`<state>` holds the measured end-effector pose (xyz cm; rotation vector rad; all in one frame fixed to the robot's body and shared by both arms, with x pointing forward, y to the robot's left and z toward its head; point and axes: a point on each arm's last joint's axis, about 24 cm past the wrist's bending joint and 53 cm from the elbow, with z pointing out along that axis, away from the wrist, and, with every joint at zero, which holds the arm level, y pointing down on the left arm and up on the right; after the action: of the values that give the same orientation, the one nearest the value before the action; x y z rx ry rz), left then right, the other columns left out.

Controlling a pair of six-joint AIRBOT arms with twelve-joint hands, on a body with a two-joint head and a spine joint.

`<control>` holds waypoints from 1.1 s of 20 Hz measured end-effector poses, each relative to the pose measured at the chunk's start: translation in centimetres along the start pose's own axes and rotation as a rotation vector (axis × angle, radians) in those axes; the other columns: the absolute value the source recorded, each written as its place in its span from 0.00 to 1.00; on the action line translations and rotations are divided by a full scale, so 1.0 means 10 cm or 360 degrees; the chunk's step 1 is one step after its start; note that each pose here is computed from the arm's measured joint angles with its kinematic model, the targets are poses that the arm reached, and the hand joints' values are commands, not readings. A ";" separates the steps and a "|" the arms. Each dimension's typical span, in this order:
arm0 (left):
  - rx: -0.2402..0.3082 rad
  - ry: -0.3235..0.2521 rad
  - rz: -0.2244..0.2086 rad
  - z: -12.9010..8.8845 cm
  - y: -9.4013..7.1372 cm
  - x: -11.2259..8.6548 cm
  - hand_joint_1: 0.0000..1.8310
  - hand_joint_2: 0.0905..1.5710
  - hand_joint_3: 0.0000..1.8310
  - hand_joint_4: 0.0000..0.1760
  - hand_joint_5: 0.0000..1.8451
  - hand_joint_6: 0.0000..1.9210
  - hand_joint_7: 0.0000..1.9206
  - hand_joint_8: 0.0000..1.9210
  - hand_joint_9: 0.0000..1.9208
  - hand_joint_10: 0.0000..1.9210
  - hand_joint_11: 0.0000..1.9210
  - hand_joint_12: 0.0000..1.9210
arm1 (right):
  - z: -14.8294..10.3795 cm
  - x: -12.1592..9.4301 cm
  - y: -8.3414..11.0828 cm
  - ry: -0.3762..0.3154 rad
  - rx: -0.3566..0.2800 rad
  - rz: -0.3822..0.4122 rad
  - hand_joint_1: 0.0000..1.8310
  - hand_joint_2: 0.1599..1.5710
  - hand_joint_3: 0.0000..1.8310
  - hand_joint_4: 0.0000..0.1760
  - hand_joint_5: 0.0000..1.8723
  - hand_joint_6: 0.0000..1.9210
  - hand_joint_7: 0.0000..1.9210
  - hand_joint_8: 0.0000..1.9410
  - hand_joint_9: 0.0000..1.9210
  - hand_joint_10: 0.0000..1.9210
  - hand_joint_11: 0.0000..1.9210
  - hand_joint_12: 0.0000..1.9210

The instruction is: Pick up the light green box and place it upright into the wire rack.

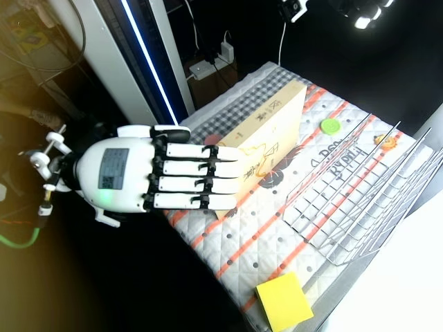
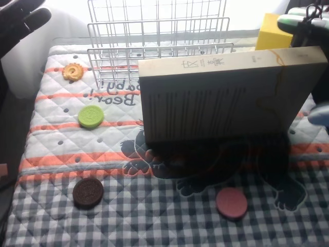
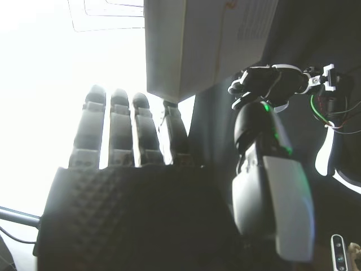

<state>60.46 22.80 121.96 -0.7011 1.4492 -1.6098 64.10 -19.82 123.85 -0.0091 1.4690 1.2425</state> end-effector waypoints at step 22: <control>-0.0098 0.0038 -0.0021 0.03 0.27 0.09 0.22 0.73 0.00 0.87 0.22 0.00 0.19 0.00 0.18 0.00 0.02 0.30 | 0.70 0.20 -0.10 0.0092 -0.0079 -0.0172 0.50 0.47 0.00 0.02 0.14 0.00 0.30 0.01 0.35 0.02 0.21 0.43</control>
<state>60.87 21.94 119.32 -0.7303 1.5199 -1.5944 69.02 -14.40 123.25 -0.1567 1.4675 1.1991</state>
